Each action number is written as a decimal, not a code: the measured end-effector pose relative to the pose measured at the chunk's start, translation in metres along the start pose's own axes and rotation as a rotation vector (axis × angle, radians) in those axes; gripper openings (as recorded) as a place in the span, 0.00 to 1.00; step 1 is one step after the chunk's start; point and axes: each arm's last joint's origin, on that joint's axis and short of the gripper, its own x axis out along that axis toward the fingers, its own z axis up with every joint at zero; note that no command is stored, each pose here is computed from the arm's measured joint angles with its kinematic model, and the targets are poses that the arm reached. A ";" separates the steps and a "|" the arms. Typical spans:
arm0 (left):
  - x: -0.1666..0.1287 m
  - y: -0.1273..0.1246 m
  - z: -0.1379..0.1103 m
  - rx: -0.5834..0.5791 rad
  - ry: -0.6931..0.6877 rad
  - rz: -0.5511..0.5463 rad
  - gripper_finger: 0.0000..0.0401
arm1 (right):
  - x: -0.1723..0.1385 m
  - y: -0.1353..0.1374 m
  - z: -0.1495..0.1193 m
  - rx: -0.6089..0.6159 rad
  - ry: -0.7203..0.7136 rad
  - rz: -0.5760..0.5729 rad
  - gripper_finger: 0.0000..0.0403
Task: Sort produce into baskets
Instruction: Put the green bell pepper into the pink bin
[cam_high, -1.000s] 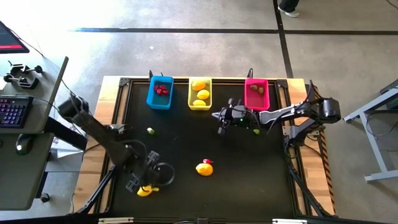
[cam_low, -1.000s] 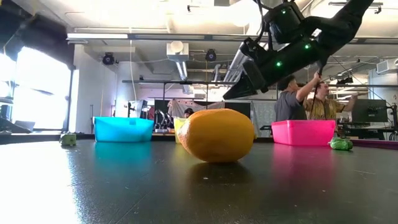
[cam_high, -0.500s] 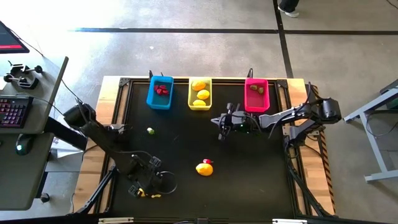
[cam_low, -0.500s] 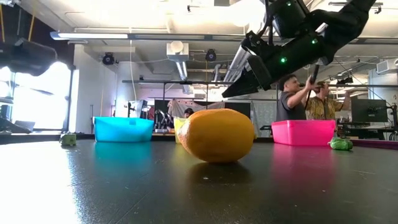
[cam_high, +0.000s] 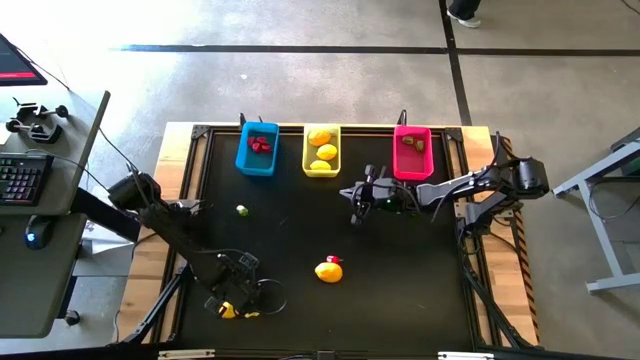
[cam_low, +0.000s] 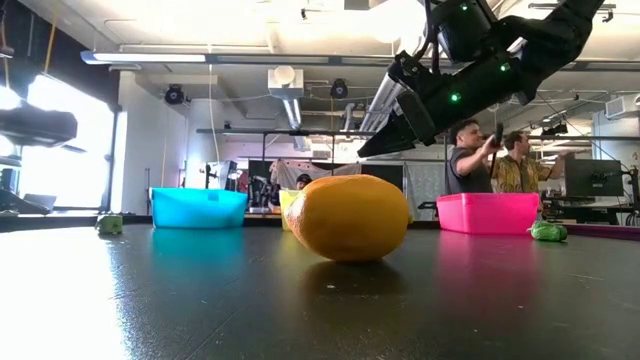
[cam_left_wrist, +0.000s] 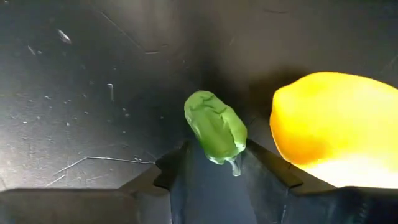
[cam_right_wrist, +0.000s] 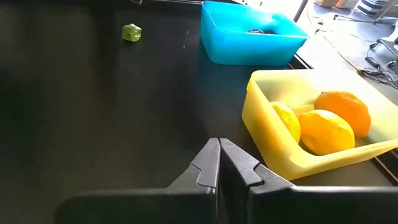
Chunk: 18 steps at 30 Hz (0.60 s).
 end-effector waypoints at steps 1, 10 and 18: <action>0.000 0.000 0.000 -0.001 -0.001 0.003 0.29 | 0.000 0.000 0.000 0.000 0.000 0.000 0.00; 0.000 0.005 0.001 -0.016 -0.006 0.032 0.06 | 0.000 0.000 0.000 0.000 0.000 0.000 0.00; -0.006 0.021 0.000 -0.041 -0.014 0.090 0.01 | 0.000 0.000 0.000 -0.001 0.000 0.001 0.00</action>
